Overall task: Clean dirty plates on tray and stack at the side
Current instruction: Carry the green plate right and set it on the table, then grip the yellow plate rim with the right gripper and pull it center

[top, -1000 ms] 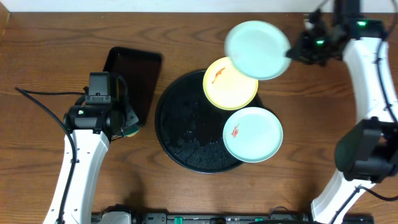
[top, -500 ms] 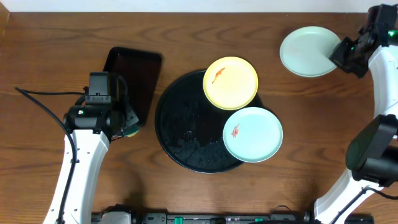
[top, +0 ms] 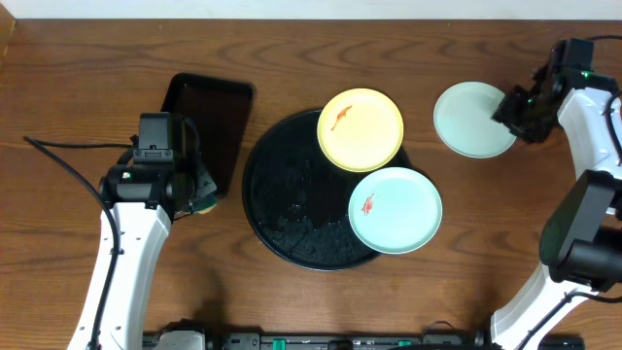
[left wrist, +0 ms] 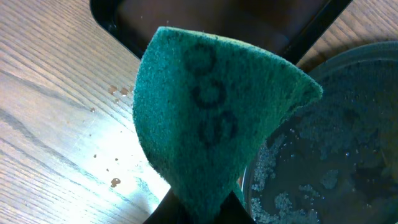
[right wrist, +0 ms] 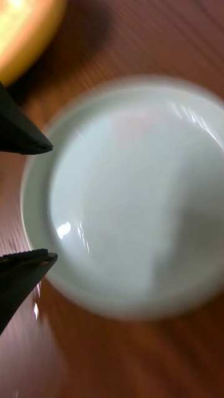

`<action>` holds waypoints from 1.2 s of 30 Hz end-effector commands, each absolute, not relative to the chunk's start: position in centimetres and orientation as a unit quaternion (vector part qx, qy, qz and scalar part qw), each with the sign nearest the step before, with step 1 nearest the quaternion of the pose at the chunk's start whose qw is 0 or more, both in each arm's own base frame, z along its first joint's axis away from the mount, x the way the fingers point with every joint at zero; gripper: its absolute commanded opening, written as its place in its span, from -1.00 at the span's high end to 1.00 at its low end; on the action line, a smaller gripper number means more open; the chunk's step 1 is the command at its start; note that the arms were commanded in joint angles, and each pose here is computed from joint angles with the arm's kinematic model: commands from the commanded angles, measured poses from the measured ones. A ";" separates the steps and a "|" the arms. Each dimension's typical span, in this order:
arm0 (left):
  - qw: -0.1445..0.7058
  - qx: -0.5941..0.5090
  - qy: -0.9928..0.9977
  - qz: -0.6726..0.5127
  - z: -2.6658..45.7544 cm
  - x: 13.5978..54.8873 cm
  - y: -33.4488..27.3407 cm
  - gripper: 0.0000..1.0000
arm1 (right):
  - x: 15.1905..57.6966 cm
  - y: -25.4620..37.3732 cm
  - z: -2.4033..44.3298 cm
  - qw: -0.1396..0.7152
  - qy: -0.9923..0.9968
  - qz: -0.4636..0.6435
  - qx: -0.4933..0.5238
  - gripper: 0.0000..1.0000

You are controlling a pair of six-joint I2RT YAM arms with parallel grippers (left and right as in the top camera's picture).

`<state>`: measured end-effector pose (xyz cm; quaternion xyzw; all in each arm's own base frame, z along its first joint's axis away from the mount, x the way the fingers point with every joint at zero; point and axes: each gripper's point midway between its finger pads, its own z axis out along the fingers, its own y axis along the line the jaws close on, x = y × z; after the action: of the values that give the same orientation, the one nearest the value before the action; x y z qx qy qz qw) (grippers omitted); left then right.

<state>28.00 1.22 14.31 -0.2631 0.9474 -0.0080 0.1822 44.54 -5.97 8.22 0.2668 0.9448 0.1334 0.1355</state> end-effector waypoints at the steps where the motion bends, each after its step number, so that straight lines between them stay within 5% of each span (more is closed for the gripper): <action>1: 0.177 -0.266 0.948 -0.005 14.0 27.9 1.4 0.85 | 45.5 0.7 11.3 0.147 0.939 0.269 0.154 -0.06; 6: 0.177 -0.266 0.948 -0.006 14.0 27.9 1.4 0.85 | 44.6 6.8 11.5 0.132 0.948 0.284 0.059 -0.37; 20: 0.177 -0.266 0.948 -0.006 14.0 27.9 1.4 0.85 | 40.2 13.6 6.4 0.107 0.986 0.021 0.123 -0.19; 36: 0.177 -0.266 0.948 -0.006 14.0 27.9 1.4 0.85 | 39.7 14.1 3.6 0.133 0.979 0.005 0.157 -0.01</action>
<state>28.00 1.22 14.27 -0.2631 0.9476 -0.0079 0.1812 39.55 14.42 3.31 0.1363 0.9835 0.0099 0.1186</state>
